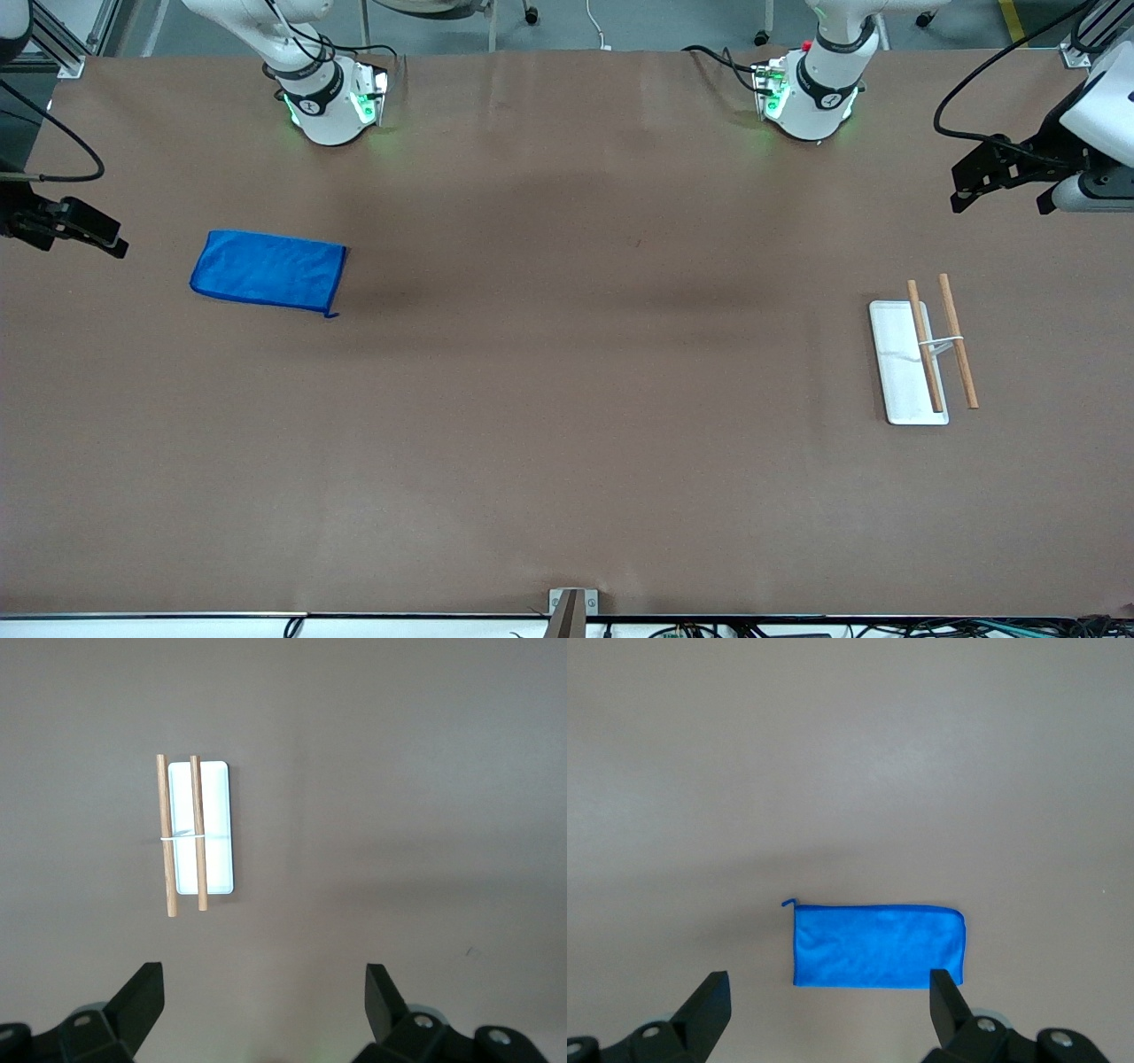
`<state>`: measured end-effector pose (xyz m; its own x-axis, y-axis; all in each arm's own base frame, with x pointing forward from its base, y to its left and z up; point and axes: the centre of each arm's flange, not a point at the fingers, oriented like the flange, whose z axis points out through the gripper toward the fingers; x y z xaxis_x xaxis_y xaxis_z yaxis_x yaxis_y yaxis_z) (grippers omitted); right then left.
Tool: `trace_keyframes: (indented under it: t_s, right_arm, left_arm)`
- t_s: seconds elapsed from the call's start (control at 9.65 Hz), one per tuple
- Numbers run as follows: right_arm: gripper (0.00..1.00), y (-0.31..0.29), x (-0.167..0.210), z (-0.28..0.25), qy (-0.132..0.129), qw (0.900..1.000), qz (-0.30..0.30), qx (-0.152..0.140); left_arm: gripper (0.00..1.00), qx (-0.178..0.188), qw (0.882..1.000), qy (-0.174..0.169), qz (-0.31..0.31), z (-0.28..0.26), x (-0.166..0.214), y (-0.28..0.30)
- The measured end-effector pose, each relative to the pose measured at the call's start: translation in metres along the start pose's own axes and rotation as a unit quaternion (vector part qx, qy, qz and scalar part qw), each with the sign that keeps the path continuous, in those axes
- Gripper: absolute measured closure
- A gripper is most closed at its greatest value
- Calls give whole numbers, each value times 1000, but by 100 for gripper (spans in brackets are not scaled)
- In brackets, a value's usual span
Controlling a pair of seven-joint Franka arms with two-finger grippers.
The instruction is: Right arm passes towel to left arm to hang
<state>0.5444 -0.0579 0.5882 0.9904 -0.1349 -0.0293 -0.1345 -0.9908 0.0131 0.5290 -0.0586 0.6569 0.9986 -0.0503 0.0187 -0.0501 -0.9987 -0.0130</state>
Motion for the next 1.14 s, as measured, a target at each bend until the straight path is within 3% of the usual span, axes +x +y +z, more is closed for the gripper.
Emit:
trace_keyframes:
  t_s: [0.52,1.14]
  right_arm:
    - [1,20,-10,143,-55,998,13,1]
    - [2,78,-67,294,-49,998,23,9]
  left_arm:
    - [0,0,1000,-6,3,4,1,1]
    - [0,0,1000,-11,4,8,3,0]
